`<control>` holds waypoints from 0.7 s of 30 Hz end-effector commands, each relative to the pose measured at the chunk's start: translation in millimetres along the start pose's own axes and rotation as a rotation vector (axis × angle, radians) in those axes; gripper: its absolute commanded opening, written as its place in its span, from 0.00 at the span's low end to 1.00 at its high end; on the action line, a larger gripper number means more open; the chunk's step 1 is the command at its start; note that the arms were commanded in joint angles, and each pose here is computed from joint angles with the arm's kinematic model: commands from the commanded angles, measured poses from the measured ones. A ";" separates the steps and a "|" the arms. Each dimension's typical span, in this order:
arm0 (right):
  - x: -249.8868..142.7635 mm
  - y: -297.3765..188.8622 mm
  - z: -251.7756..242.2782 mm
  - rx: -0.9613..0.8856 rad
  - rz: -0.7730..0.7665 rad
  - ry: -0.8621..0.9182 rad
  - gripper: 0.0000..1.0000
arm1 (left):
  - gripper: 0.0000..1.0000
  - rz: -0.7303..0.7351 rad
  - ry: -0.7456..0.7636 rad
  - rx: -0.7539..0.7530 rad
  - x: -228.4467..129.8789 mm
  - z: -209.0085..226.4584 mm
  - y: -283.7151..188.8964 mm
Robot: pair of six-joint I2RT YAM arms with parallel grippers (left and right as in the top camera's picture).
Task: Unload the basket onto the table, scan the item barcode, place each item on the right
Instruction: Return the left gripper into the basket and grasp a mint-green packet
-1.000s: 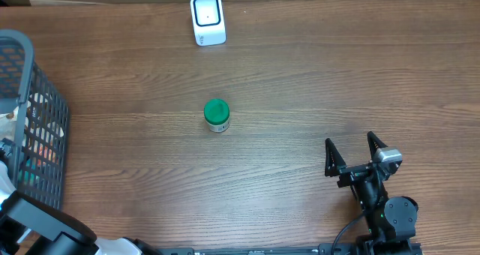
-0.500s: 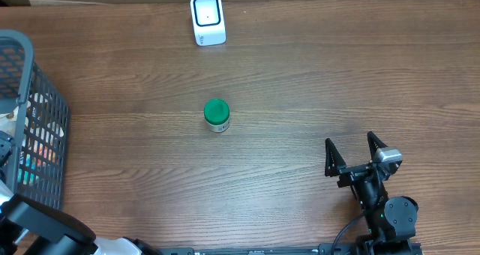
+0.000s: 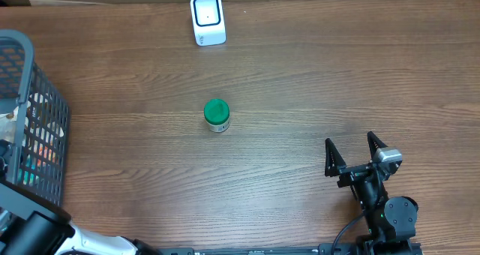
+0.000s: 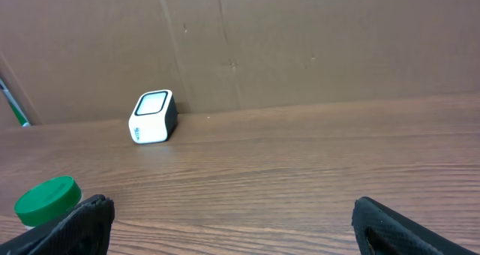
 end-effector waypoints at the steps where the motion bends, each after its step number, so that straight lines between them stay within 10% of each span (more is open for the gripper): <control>1: -1.5 0.0 -0.9 0.002 -0.004 0.003 1.00 | 0.82 0.032 0.022 -0.020 -0.1 -3.0 18.9; 10: -1.5 0.0 -0.9 0.002 -0.004 0.003 1.00 | 0.76 0.056 0.025 -0.050 -2.8 -8.8 33.7; 16: -1.5 0.0 -0.9 0.002 -0.004 0.003 1.00 | 0.26 0.068 0.025 -0.051 -5.3 -9.0 33.4; 21: -1.5 0.0 -0.9 0.002 -0.004 0.003 1.00 | 0.04 0.090 0.021 -0.053 -4.7 -8.3 24.7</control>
Point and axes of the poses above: each gripper's point midway between its finger pads, its own y axis out along the fingers, its own z axis along the line the jaws close on, x = y × z, the point moved 3 cm from there along -y, back along the fingers, and after that the axes turned 14 degrees about y, right-handed, at the moved point
